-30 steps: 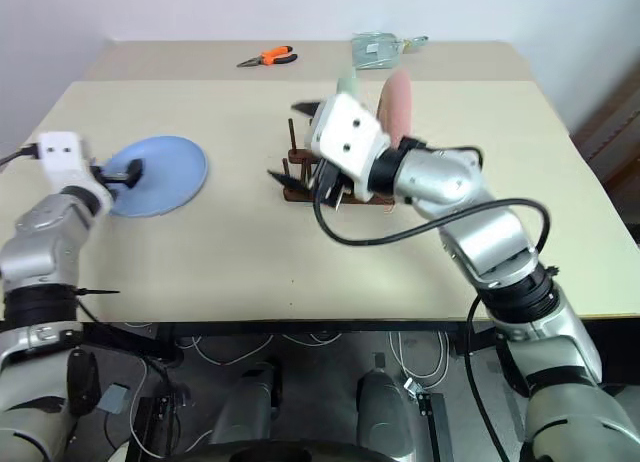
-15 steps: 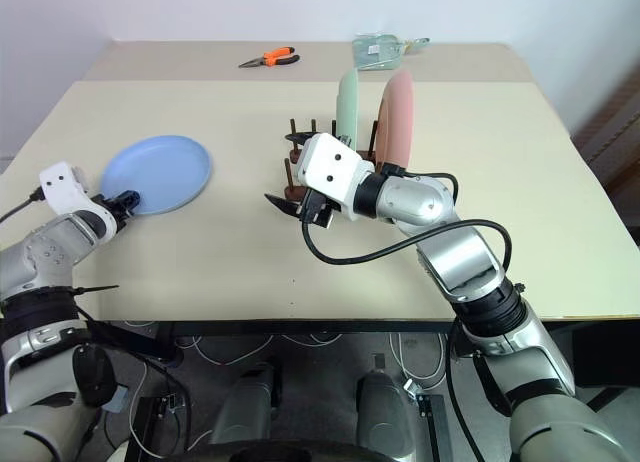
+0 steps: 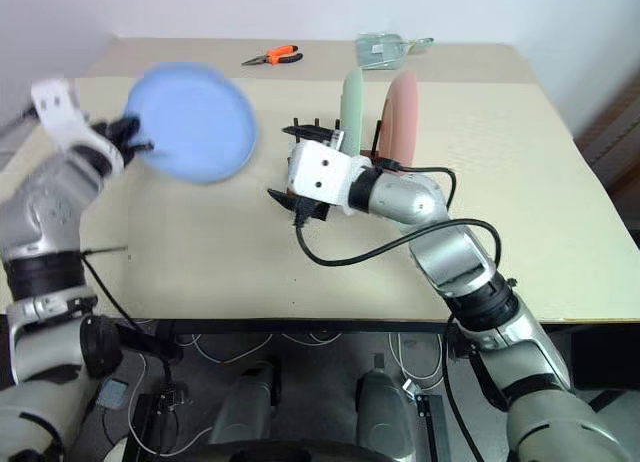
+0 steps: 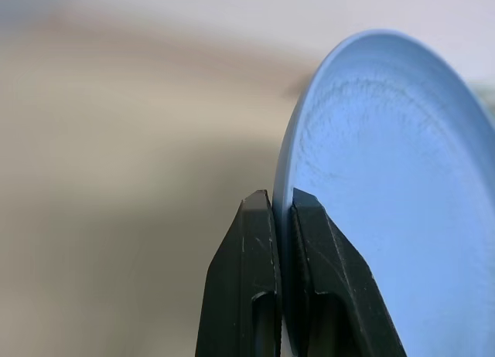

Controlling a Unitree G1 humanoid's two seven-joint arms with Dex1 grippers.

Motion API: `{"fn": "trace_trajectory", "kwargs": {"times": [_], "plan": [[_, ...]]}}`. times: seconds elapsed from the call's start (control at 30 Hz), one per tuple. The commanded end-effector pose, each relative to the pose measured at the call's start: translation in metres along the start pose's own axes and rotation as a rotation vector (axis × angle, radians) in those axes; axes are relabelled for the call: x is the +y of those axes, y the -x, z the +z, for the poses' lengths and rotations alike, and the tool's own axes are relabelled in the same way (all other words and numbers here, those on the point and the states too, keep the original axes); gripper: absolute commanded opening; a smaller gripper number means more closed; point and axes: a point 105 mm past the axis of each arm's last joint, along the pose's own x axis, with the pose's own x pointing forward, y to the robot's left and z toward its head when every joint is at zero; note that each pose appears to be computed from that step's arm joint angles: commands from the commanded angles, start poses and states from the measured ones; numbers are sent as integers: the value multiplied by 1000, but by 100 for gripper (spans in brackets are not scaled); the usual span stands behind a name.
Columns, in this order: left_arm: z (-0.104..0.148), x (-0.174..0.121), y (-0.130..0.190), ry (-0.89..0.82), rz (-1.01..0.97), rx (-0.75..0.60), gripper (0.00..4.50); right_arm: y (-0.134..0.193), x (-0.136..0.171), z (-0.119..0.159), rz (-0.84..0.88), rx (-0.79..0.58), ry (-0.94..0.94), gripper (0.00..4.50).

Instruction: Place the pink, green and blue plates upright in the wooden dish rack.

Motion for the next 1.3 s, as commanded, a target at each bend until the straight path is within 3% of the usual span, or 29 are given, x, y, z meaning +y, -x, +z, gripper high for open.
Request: {"fn": "trace_trajectory", "kwargs": {"times": [0.03,0.27,0.37,0.53,0.6,0.63,0.67,0.7,0.8,0.87,0.9,0.97,1.0,1.1,1.23,1.3], "plan": [[30,-26,4,-55,-105,-52,3,-11,-3,3,-17,-6,122,450],[32,-47,8,-20,-174,-5,3,-37,-29,-9,-156,79,342,450],[28,-56,10,31,-213,5,0,-46,-32,-18,-161,115,382,364],[15,-50,12,41,-181,47,0,-49,-31,-13,-171,86,381,105],[15,-49,12,56,-181,41,0,-49,-30,-9,-166,69,391,19],[16,-50,12,66,-190,32,0,-49,-29,-8,-165,61,394,3],[19,-51,12,77,-203,13,0,-49,-28,-5,-164,48,398,3],[26,-49,12,98,-197,-35,67,-49,-27,-1,-166,33,406,0],[70,-22,16,229,-94,-290,192,-46,-26,7,-186,-13,378,0],[83,6,19,257,32,-374,282,-43,-28,11,-221,-46,314,0],[85,20,21,232,97,-388,282,-40,-30,14,-246,-64,276,0],[78,44,26,22,224,-366,282,-31,-37,24,-312,-133,176,0],[73,50,27,-77,249,-343,282,-27,-42,29,-343,-164,128,0],[52,55,27,-112,234,-296,282,-13,-51,39,-410,-243,-42,0],[-35,22,34,-456,15,-100,282,13,-57,50,-436,-391,-565,0],[-66,-3,46,-383,-118,-83,282,20,-52,48,-423,-394,-742,0]]}}
